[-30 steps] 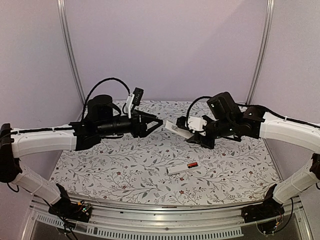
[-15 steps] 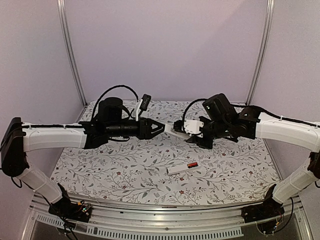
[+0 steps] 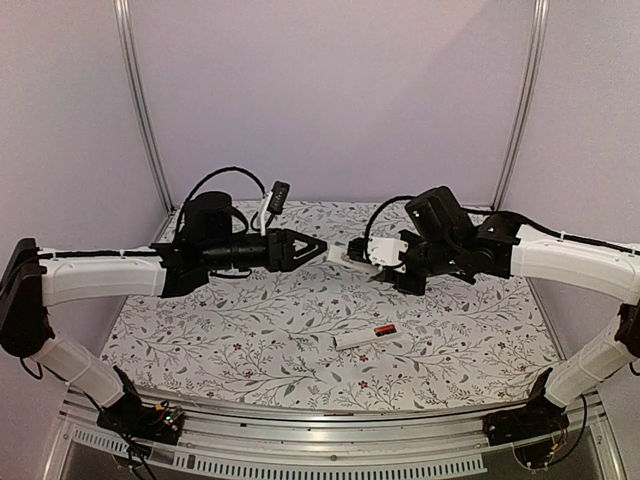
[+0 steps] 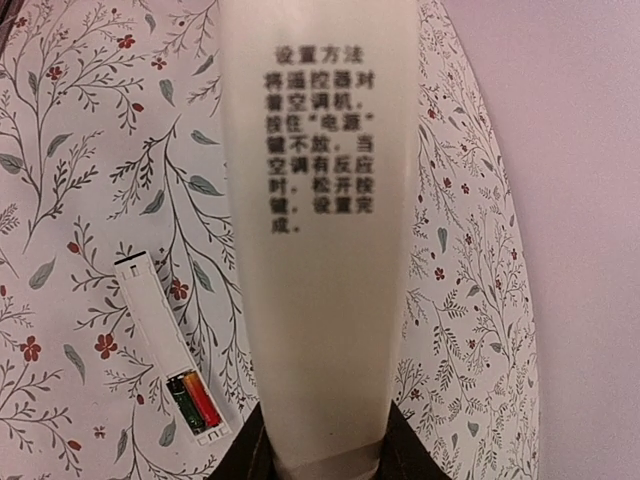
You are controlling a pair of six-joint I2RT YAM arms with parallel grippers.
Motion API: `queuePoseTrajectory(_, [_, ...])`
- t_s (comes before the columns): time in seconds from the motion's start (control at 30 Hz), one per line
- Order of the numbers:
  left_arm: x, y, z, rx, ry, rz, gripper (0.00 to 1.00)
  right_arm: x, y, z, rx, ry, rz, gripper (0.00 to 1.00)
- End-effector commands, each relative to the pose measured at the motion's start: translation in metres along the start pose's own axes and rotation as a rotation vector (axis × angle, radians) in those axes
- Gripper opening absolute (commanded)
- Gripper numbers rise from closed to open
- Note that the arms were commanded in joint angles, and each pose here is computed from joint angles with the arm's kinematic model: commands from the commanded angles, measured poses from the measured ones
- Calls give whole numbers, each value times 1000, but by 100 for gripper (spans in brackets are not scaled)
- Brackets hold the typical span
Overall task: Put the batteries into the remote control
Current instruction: Pass from the right arm to the left
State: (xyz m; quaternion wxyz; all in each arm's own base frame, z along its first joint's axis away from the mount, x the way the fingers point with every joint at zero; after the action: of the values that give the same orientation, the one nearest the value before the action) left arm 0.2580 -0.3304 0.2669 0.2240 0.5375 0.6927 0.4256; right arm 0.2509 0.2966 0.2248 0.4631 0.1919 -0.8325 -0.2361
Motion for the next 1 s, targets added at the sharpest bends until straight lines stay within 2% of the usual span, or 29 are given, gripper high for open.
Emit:
queuePoseTrajectory(0.0, [-13,-10,5,26,-17,42,59,-5,-1,-2,4,-18,12,23])
queuePoseTrajectory(0.23, [-28,-9,-3,18,-69,55,54,-9,-2,-1,13,-13,34,23])
queuePoseTrajectory(0.43, [-31,-16,1,36,-66,76,39,-8,0,-3,18,-24,19,23])
queuePoseTrajectory(0.5, [-33,-19,3,45,-66,90,31,-7,2,-4,19,-30,13,23])
queuePoseTrajectory(0.63, [-34,-20,4,54,-64,96,4,-7,2,-6,26,-39,15,24])
queuePoseTrajectory(0.67, [-33,-20,4,58,-62,95,0,-8,2,-5,26,-38,15,26])
queuePoseTrajectory(0.73, [-32,-19,5,58,-55,88,0,-7,2,-5,24,-39,10,32])
queuePoseTrajectory(0.83, [-28,-15,8,53,-26,68,0,-6,3,-3,12,-29,-6,51])
queuePoseTrajectory(0.9, [-23,-11,13,38,15,51,0,-3,3,-1,2,-17,-28,67])
queuePoseTrajectory(0.97, [-16,-8,21,16,82,38,0,0,2,3,-8,19,-61,76])
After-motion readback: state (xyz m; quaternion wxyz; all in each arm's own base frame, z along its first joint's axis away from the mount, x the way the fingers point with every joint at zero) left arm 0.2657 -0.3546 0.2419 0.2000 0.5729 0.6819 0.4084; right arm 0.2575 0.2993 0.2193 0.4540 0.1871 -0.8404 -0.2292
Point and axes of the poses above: each gripper's point midway between its finger pads, its own x axis back along the fingers, its own z axis along the line the jaws close on, y = z × x, the point moved 4 cm from there along x, back along the fingers, and after that the axes turned 3 degrees about -x, right-handed, at the moved point
